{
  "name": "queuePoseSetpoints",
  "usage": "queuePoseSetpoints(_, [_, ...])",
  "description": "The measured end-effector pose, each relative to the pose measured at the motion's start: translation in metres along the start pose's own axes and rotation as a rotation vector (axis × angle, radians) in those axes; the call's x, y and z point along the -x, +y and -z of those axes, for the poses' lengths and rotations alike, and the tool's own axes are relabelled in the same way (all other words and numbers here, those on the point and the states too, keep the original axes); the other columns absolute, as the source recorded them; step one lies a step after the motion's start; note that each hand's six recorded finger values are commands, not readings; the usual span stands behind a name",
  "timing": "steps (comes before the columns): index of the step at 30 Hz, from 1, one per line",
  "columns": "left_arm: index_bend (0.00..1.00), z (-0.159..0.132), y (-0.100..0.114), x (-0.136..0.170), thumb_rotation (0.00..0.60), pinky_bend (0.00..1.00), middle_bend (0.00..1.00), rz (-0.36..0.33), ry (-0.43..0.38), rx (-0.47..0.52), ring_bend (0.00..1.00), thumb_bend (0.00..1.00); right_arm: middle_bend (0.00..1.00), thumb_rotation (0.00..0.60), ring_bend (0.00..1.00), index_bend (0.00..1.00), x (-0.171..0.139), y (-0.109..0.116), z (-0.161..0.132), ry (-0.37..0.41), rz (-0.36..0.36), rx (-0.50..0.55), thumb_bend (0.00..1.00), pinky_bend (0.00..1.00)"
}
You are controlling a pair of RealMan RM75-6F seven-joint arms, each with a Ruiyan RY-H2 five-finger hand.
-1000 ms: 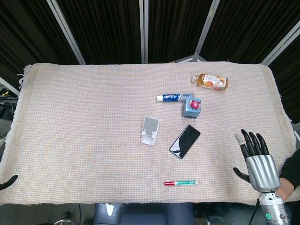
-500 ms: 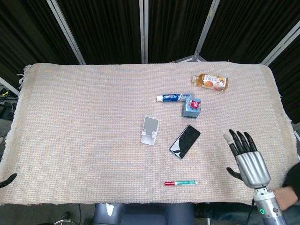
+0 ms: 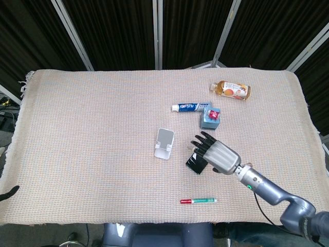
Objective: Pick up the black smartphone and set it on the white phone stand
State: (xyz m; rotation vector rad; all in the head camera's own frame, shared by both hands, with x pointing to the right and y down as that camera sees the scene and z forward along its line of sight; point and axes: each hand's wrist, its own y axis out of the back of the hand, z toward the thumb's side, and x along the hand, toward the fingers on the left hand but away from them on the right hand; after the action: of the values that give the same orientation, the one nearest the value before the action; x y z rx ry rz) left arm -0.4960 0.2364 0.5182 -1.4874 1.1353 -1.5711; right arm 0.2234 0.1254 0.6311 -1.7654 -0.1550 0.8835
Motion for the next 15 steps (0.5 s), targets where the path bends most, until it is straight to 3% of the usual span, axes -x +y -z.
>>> queuePoseSetpoints(7, [0.0,0.008,-0.011,-0.007,0.6,0.0,0.0,0.03,0.044,-0.02,0.0,0.0,0.2,0.6,0.13,0.21,0.034,-0.029,0.009,0.062,-0.058,-0.1,0.0,0.12])
queuePoseSetpoints(15, [0.0,0.012,-0.021,-0.014,0.6,0.0,0.0,0.059,0.065,-0.044,0.0,0.0,0.22,0.6,0.14,0.25,0.048,-0.061,0.009,0.123,-0.099,-0.157,0.0,0.12])
